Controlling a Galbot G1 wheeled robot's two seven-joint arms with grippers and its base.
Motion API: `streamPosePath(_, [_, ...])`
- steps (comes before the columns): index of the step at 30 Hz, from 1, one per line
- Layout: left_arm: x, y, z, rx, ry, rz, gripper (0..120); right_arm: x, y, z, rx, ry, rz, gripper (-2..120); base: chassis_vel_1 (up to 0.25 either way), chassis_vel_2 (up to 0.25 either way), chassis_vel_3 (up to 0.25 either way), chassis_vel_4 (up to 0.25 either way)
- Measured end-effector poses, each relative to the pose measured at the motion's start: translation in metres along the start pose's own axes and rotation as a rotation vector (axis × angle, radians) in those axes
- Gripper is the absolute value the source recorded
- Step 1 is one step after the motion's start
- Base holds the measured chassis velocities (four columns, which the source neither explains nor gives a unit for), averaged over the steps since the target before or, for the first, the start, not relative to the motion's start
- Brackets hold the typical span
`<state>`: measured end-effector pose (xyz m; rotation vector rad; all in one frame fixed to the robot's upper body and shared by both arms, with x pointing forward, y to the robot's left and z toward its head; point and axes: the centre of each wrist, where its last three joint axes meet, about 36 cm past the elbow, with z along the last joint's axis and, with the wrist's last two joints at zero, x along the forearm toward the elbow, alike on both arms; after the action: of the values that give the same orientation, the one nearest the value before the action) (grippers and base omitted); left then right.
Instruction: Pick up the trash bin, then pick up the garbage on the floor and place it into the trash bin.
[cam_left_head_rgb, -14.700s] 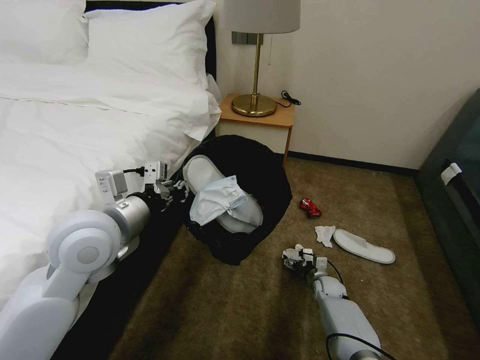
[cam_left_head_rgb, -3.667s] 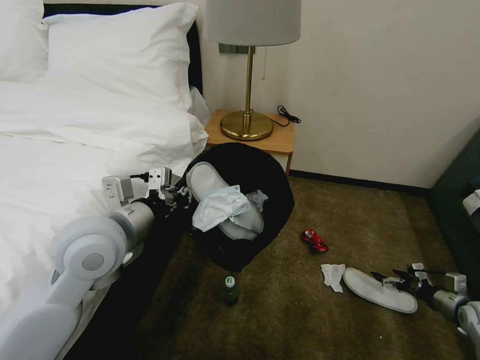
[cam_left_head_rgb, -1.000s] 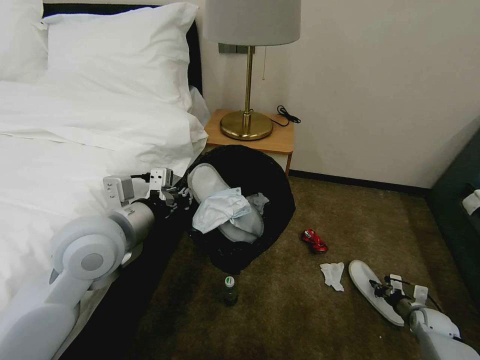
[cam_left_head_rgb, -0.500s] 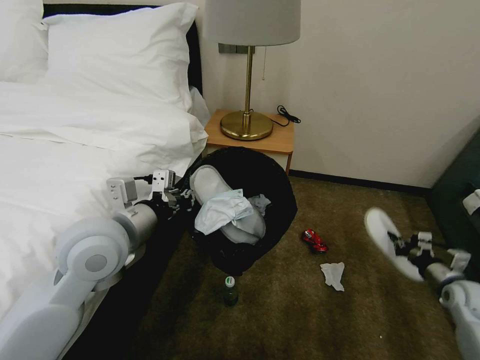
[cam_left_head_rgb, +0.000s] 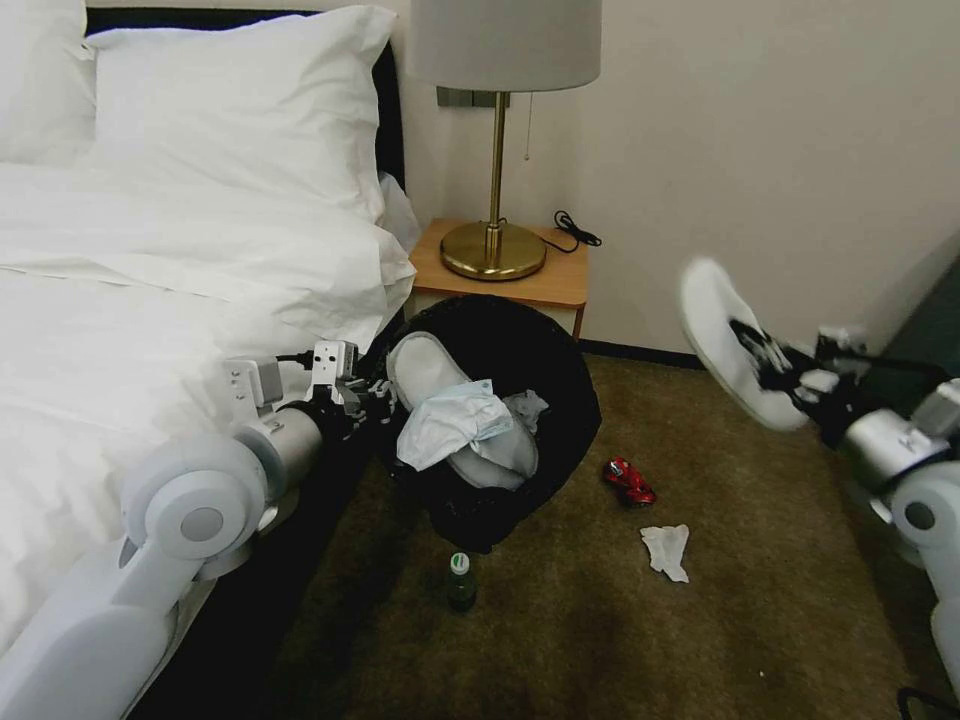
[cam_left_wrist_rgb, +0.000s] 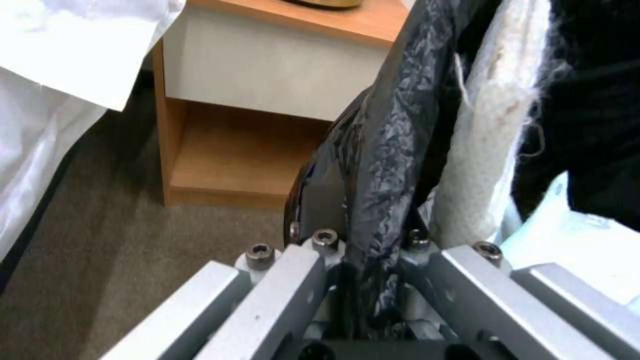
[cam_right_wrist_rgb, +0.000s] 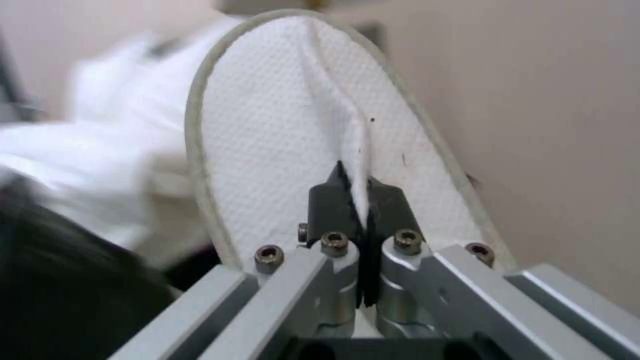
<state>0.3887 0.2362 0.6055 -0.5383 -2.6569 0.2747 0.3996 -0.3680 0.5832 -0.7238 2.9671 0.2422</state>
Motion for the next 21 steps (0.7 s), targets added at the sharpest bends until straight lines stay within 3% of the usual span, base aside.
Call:
streamPosePath(6, [-0.006,0.003,-0.003,-0.004,-0.001,0.004,1,-0.02,0.028,-0.018,-0.004,-0.036,-0.138,0,0.0,0.0,0.0,0.0])
streamPosePath(12, [-0.011,0.005,-0.002,-0.004,0.01,0.006,1,-0.057,0.071,-0.025,-0.06,-0.078,-0.321,0,0.0,0.0,0.0,0.0])
streamPosePath(21, [-0.014,0.007,-0.005,-0.004,0.006,0.003,1,-0.086,0.115,-0.022,-0.085,-0.066,-0.471,0,0.0,0.0,0.0,0.0])
